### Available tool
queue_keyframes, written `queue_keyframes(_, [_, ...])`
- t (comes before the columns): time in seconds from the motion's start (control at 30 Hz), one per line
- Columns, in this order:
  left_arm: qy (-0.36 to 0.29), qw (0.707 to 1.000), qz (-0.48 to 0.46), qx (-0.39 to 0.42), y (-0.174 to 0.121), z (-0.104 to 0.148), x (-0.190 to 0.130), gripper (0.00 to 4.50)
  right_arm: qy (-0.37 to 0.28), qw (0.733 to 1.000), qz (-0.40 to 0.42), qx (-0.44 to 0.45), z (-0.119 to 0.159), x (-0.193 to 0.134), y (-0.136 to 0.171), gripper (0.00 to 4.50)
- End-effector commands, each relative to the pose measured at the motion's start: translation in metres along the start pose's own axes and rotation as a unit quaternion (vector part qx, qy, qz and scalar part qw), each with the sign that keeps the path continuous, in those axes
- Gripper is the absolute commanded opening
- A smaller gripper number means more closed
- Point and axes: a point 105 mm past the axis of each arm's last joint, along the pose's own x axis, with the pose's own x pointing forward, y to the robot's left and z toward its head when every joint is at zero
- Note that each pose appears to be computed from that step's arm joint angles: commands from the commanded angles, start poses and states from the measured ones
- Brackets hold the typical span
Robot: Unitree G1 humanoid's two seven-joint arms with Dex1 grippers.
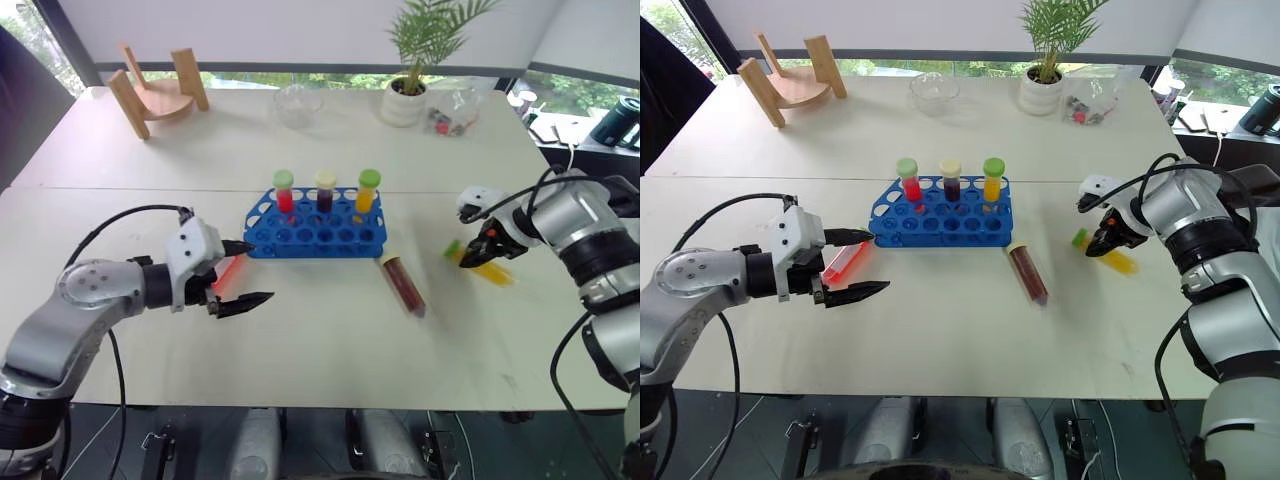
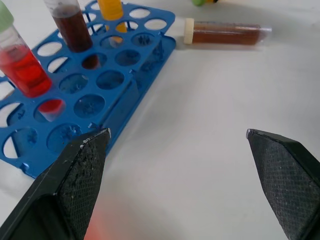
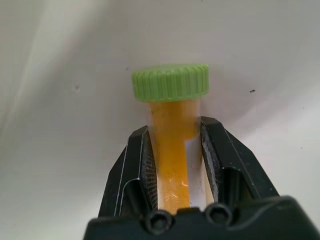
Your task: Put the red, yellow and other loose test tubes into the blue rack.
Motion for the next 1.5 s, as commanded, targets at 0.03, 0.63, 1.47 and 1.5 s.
queue_keyframes(0.03, [0.014, 1.0, 0.023, -0.002, 0.018, -0.002, -0.015, 4.5, -0.366, 0.93, 0.033, -0.019, 0.115, -0.046, 0.034, 0.86])
queue_keyframes(0.63, [-0.008, 0.999, -0.007, -0.044, 0.049, 0.022, -0.002, 4.5, -0.57, 0.779, -0.247, 0.087, 0.126, -0.002, 0.082, 0.86])
queue_keyframes(1.47, [0.0, 0.999, 0.004, -0.045, 0.038, 0.019, -0.001, 4.5, -0.547, 0.808, -0.219, 0.027, 0.131, 0.04, 0.102, 0.86])
queue_keyframes(1.5, [0.001, 0.999, 0.004, -0.045, 0.038, 0.019, -0.001, 4.5, -0.547, 0.808, -0.219, 0.027, 0.13, 0.04, 0.103, 0.86])
